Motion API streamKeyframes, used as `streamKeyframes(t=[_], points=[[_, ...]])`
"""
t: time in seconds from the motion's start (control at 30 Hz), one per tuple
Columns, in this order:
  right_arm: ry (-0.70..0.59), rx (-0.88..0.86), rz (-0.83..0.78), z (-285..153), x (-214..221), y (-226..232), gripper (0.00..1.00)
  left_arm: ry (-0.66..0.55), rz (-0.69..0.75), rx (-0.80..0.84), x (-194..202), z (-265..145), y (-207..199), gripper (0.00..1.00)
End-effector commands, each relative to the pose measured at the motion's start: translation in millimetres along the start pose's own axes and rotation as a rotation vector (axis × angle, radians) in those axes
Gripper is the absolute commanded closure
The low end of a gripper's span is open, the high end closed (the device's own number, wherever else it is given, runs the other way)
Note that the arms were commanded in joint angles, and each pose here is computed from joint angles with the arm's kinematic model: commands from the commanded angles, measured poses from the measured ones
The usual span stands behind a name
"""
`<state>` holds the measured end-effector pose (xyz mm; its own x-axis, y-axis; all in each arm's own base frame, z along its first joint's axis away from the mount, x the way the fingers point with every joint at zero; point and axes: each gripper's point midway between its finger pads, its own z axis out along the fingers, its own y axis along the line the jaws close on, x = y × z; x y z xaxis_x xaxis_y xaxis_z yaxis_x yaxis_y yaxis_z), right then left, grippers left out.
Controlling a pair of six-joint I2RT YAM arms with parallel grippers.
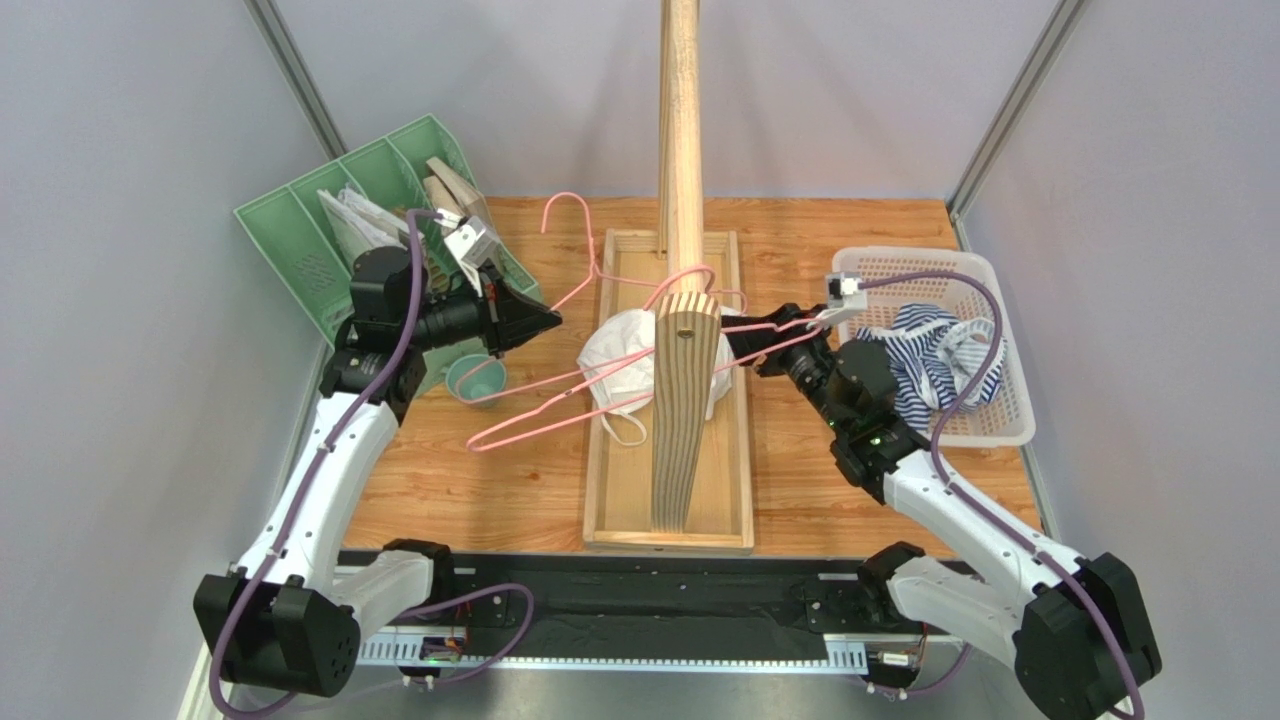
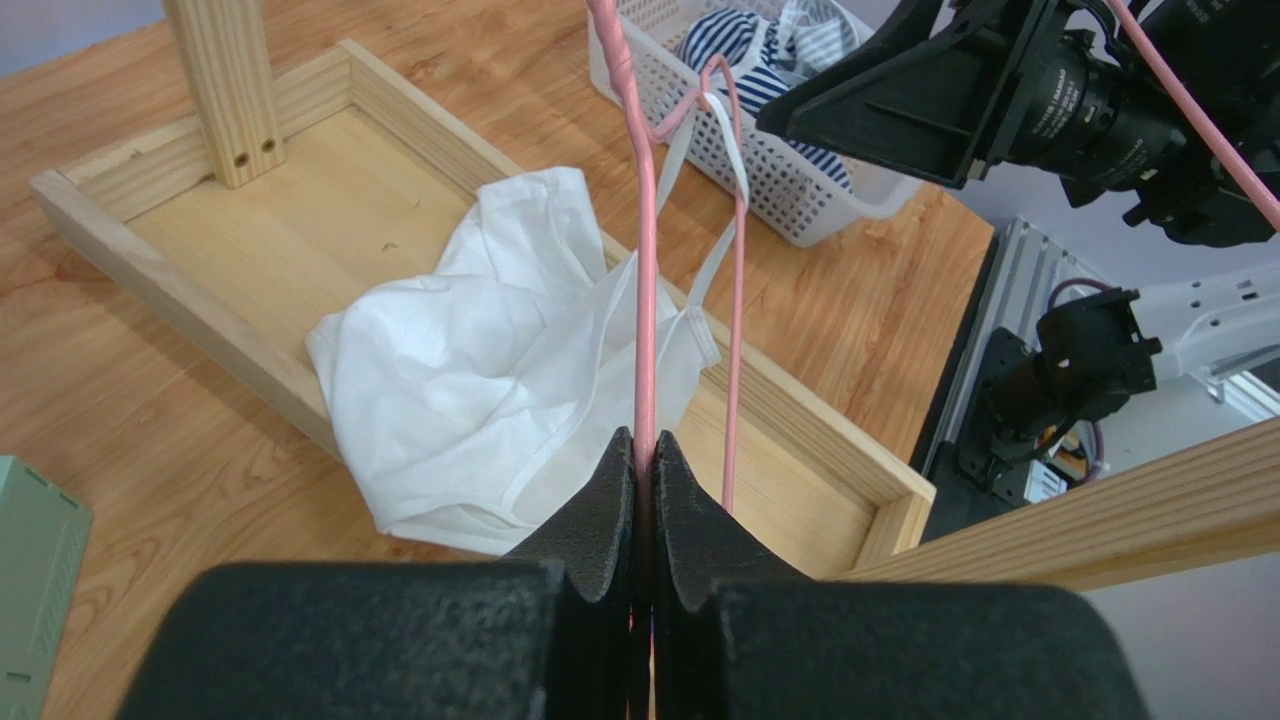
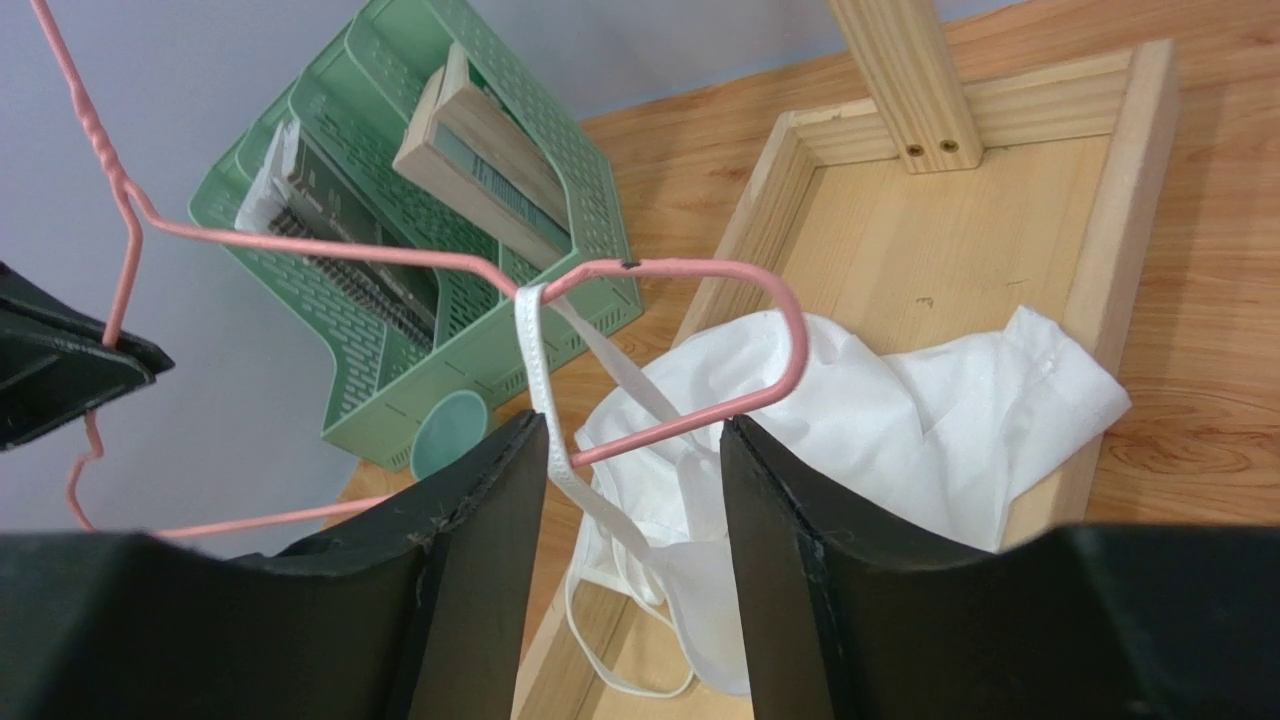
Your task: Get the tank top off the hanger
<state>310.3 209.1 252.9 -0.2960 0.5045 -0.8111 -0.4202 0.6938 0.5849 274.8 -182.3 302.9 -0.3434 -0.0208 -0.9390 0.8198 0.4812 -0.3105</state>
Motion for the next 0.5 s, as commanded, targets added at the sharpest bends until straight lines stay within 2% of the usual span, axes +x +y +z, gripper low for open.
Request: streamKeyframes(t=[0.0,0.13,0.23,0.3,0.47], points=[[-0.082,-0.024,0.082,-6.7,-20.4,-4.5,0.47,-0.022,0.013,0.043,-5.9,4.7,-4.8,1.00],[-0.049,-0.123,0.023,-9.0,-20.5,4.2,0.41,-0.017,0.006,0.045,-3.8,6.2,-4.7,1.00],[-0.023,-0.143,-0.020,-7.1,-24.6,10.5,0.41,-0.007,0.004,0.038,-0.7,8.5,-4.1,1.00],[-0.022,-0.166,-0.041,-9.8,-27.1,15.1,0.43,-0.003,0.003,0.043,-0.3,9.5,-5.8,1.00],[0.016,-0.235,-0.015,-13.1,-32.8,13.9,0.56,0.016,-0.016,0.084,6.3,19.0,-13.4,1.00]])
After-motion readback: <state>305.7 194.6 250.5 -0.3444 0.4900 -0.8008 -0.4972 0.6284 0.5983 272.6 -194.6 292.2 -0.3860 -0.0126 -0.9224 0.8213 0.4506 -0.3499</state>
